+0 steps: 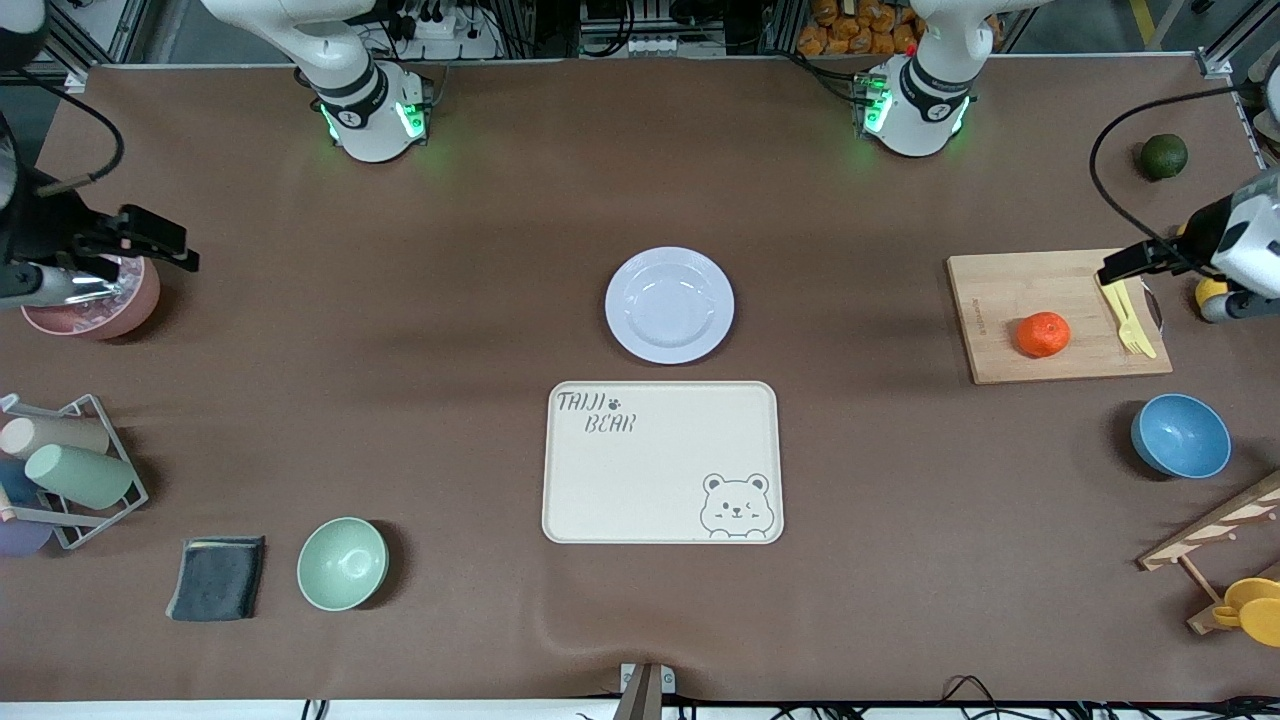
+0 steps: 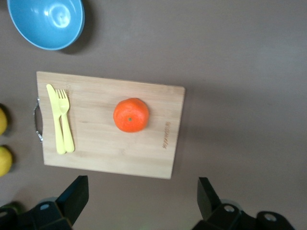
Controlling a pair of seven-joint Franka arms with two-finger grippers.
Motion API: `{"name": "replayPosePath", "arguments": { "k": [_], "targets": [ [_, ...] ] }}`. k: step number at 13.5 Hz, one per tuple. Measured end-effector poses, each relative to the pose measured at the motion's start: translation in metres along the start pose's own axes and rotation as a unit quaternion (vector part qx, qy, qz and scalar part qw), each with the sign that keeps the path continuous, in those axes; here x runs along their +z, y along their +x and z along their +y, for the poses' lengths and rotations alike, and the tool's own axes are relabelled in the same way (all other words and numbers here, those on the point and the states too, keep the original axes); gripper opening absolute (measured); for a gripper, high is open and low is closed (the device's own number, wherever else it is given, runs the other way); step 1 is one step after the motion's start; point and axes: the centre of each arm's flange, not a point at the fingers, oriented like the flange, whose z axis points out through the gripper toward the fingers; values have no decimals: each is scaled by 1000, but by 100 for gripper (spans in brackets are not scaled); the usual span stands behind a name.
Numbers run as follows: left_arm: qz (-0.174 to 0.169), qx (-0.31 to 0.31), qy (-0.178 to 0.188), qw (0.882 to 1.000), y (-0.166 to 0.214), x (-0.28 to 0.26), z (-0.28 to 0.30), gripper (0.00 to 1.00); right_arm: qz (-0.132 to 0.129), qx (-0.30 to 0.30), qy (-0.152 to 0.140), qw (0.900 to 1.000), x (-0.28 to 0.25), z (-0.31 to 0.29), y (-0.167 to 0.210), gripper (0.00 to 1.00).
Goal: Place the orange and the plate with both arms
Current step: 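Reach the left gripper to the orange while the right gripper moves out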
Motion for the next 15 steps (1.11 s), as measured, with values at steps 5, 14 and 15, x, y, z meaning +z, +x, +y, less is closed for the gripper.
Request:
{"name": "replayPosePath", "arguments": {
  "k": [5, 14, 15],
  "targets": [
    [15, -2, 10, 1000, -5, 129, -14, 100, -4, -50, 21, 998, 71, -73, 52, 100],
    [-2, -1, 18, 1000, 13, 213, -34, 100, -38, -47, 140, 988, 203, -163, 71, 100],
    [-6, 0, 17, 1000, 13, 218, -34, 100, -41, -47, 138, 988, 212, -167, 70, 100]
  ]
}}
